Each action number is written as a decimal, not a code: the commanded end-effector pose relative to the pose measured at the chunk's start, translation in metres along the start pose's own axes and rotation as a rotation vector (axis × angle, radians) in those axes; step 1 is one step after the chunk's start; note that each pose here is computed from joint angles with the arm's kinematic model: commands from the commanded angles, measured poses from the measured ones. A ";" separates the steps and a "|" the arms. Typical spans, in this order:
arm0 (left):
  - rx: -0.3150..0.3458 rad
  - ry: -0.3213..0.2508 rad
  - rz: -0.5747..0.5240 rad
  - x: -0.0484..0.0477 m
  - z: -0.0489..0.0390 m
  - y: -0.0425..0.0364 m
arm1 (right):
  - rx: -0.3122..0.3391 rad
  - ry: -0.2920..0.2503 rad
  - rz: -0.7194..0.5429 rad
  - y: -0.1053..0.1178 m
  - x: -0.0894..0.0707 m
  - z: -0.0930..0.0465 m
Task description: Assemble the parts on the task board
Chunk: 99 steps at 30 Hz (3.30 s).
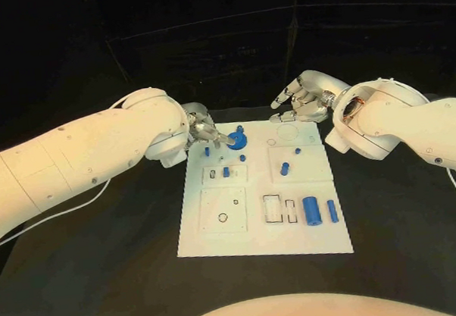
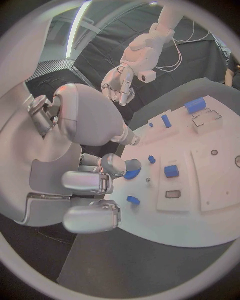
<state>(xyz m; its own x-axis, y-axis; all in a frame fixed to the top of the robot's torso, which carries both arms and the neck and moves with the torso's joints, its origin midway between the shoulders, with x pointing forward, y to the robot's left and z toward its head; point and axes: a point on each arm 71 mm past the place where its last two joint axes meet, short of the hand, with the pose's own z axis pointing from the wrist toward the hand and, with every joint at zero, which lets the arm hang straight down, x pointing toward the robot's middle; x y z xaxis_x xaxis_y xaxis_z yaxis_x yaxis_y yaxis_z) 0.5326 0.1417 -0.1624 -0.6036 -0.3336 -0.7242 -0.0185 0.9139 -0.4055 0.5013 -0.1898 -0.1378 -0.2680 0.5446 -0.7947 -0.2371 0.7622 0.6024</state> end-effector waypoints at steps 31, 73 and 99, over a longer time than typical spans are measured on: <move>-0.145 0.044 0.079 -0.0412 0.0432 0.0313 | -0.027 0.000 0.012 0.007 0.003 0.005; -0.183 0.101 0.153 -0.0211 0.0587 0.0312 | -0.026 -0.005 0.026 0.009 0.005 0.006; -0.180 0.134 0.166 -0.0143 0.0610 0.0295 | -0.026 0.000 0.026 0.010 0.005 0.007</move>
<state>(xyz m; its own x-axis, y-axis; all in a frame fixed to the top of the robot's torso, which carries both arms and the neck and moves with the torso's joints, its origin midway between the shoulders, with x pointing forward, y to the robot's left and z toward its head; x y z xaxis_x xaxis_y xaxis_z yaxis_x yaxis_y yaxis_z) 0.5894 0.1602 -0.1984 -0.7041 -0.1667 -0.6903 -0.0555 0.9820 -0.1804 0.5037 -0.1776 -0.1384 -0.2805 0.5595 -0.7799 -0.2500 0.7419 0.6221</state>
